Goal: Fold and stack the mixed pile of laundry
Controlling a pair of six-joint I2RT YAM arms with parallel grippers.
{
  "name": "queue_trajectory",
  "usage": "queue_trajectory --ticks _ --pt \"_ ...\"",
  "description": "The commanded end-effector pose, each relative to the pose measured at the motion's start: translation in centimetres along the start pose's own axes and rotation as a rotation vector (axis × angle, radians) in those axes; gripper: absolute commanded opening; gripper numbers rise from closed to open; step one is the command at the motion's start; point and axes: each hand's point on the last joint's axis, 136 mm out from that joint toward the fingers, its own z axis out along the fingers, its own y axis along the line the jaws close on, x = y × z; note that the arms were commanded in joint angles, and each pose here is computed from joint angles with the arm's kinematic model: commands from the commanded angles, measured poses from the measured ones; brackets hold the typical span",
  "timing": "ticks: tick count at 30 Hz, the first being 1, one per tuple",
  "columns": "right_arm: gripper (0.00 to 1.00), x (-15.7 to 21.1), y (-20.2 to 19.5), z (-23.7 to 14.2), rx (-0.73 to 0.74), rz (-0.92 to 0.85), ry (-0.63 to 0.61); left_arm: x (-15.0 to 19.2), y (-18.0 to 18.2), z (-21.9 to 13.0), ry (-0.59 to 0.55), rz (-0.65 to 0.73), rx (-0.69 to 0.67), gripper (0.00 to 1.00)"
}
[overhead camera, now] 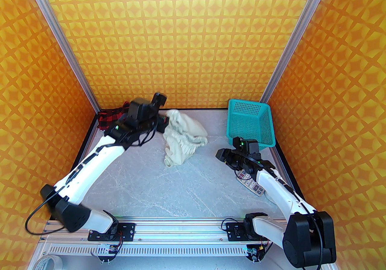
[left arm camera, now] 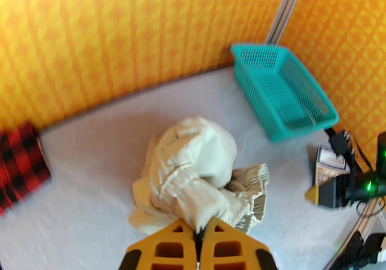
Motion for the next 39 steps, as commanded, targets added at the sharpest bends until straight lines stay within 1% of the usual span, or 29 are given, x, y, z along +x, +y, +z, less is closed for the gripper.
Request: queue_trajectory --ticks 1,3,7,11,15,17,20,24,29,32,33,35,37,39 --pt "0.61 0.3 2.0 0.9 -0.106 0.123 0.01 2.2 -0.4 0.6 0.01 -0.081 0.056 0.0" --pt "0.63 1.0 2.4 1.7 -0.073 0.094 0.037 3.3 -0.2 0.7 0.02 -0.104 0.055 0.0" --pt "0.62 2.0 3.3 4.3 -0.084 0.128 0.078 4.5 0.0 1.1 0.035 -0.126 0.055 0.0" --pt "0.62 0.9 3.1 6.1 -0.08 0.181 0.056 4.9 0.3 1.4 0.044 -0.129 0.051 0.0" --pt "0.64 -0.6 5.0 7.3 -0.179 0.253 0.04 5.2 0.6 1.5 0.05 -0.13 0.045 0.0" --pt "0.65 -1.2 5.5 7.6 -0.206 0.291 0.026 5.4 0.8 1.5 0.054 -0.136 0.042 0.0" --pt "0.67 -2.0 4.7 8.1 -0.203 0.372 -0.008 5.5 0.8 1.6 0.058 -0.141 0.047 0.0" --pt "0.67 -2.1 3.4 9.9 -0.187 0.484 -0.005 5.4 0.9 1.7 0.057 -0.142 0.051 0.0" --pt "0.64 -1.8 1.4 12.1 -0.16 0.575 0.003 5.6 1.0 1.7 0.059 -0.143 0.053 0.0" --pt "0.57 -2.1 1.2 13.1 -0.171 0.588 0.007 5.7 1.2 1.6 0.058 -0.143 0.049 0.0" --pt "0.51 -2.4 1.4 13.4 -0.174 0.582 0.005 5.8 1.4 1.7 0.06 -0.146 0.046 0.0" --pt "0.34 -3.1 1.9 13.7 -0.18 0.553 -0.005 5.6 1.7 1.5 0.055 -0.148 0.043 0.0" --pt "0.18 -4.2 3.0 13.2 -0.176 0.493 -0.026 4.7 2.2 1.2 0.032 -0.144 0.033 0.0" --pt "0.1 -5.7 5.1 12.0 -0.164 0.388 -0.05 2.8 3.3 0.5 -0.013 -0.15 0.017 0.0"
